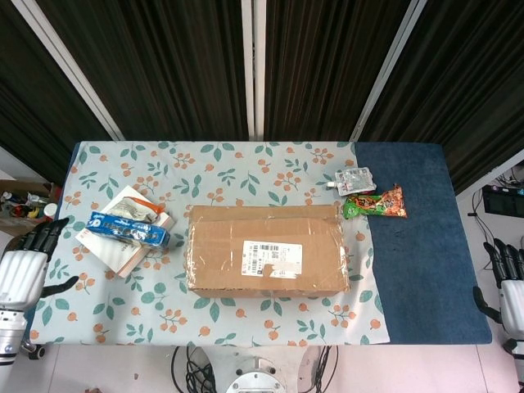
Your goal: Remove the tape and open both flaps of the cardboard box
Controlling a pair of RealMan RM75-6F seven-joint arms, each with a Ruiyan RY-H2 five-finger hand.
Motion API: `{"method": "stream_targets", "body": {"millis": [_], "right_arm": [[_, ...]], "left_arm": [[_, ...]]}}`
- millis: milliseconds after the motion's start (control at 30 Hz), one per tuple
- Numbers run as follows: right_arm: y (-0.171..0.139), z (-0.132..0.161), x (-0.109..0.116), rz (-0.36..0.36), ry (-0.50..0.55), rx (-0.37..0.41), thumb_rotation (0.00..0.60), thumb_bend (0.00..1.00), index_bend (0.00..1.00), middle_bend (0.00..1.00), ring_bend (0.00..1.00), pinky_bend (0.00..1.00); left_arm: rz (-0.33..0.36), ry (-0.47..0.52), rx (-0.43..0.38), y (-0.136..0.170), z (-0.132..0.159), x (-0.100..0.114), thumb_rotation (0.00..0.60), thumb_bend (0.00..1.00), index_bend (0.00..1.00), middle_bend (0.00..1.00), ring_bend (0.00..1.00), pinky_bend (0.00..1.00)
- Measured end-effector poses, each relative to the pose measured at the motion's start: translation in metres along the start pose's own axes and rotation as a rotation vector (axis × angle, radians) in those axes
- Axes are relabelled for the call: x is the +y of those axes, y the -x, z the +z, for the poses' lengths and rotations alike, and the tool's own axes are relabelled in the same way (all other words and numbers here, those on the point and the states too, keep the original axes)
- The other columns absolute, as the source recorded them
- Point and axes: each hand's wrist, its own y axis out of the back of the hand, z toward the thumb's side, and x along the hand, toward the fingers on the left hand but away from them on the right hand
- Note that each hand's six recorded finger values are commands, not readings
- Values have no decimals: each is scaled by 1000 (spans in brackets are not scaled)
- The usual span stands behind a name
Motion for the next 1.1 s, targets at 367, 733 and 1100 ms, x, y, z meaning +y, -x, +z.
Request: {"method": "stream_targets", "body": {"millis": [367, 733, 1100], "right_arm": [[0, -3, 3, -18, -6, -14, 600, 305, 0, 0, 0, 0], [-2, -2, 2, -14, -11, -18, 600, 363, 0, 0, 0, 0], [-4, -13, 3, -20, -3, -50, 600, 363, 0, 0, 0, 0]], "left_arm": [[-56, 199, -191, -68, 62, 36, 396, 0, 67, 234, 110, 231], [-352, 392, -354, -117, 148, 10, 157, 0, 105, 265, 109, 209], [-419, 391, -424, -132, 189, -13, 129, 0, 108, 283, 109, 209]]}}
